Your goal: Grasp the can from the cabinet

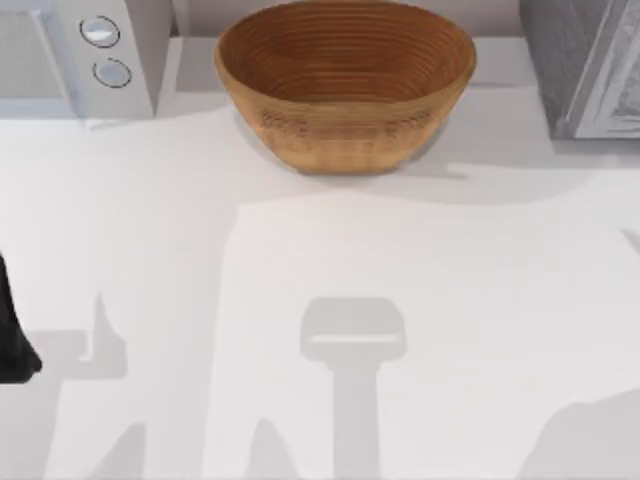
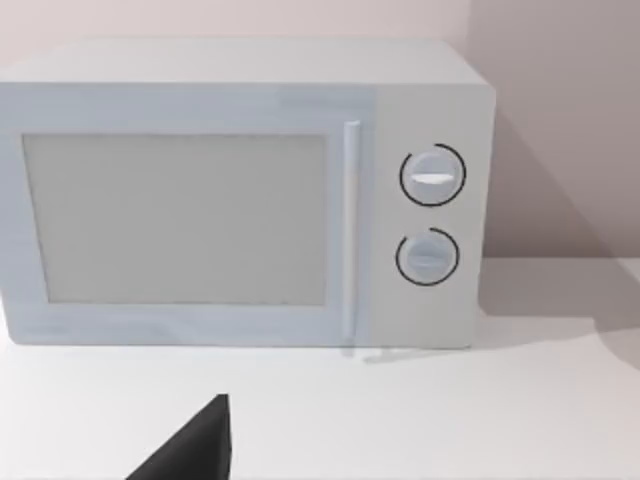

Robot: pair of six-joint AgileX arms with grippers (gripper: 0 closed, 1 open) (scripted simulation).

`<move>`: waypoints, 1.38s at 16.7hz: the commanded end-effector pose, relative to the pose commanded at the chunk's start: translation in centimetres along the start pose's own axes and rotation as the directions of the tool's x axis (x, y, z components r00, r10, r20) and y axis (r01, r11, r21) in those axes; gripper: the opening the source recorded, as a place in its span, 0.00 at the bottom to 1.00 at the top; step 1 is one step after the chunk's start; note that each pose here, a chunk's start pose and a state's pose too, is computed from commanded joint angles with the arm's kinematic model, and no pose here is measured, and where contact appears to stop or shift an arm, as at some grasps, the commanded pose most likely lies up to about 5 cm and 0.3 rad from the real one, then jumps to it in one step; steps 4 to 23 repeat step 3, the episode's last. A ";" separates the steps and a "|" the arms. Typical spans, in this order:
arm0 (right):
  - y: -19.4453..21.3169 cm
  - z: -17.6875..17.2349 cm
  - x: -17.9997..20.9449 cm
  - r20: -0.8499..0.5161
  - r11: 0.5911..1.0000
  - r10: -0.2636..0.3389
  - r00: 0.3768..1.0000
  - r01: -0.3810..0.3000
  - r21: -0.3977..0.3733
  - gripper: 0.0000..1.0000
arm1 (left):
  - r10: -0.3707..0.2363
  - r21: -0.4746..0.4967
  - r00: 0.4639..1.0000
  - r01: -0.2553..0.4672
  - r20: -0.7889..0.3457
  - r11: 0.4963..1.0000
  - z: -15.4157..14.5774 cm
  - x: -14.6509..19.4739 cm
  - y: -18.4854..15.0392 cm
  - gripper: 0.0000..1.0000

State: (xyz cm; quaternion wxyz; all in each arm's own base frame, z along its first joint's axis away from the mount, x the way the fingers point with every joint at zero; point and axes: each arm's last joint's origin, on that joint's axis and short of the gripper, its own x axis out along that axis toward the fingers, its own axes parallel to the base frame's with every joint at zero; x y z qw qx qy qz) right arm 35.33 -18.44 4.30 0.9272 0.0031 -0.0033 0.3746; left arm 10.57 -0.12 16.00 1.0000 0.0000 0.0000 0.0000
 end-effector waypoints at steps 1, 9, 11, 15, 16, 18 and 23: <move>0.0 0.0 0.0 0.000 1.000 0.000 1.000 0.000 0.000 1.00 | 0.000 0.000 1.000 0.000 0.000 1.000 0.0 0.0 0.0 1.00; 0.0 0.0 0.0 0.000 1.000 0.000 1.000 0.000 0.000 1.00 | 0.000 0.000 1.000 0.000 0.000 1.000 0.0 0.0 0.0 1.00; 0.0 0.0 0.0 0.000 1.000 0.000 1.000 0.000 0.000 1.00 | 0.000 0.000 1.000 0.000 0.000 1.000 0.0 0.0 0.0 1.00; 0.0 0.0 0.0 0.000 1.000 0.000 1.000 0.000 0.000 1.00 | 0.000 0.000 1.000 0.000 0.000 1.000 0.0 0.0 0.0 1.00; 0.0 0.0 0.0 0.000 1.000 0.000 1.000 0.000 0.000 1.00 | 0.000 0.000 1.000 0.000 0.000 1.000 0.0 0.0 0.0 1.00; 0.0 0.0 0.0 0.000 1.000 0.000 1.000 0.000 0.000 1.00 | 0.000 0.000 1.000 0.000 0.000 1.000 0.0 0.0 0.0 1.00; 0.0 0.0 0.0 0.000 1.000 0.000 1.000 0.000 0.000 1.00 | 0.000 0.000 1.000 0.000 0.000 1.000 0.0 0.0 0.0 1.00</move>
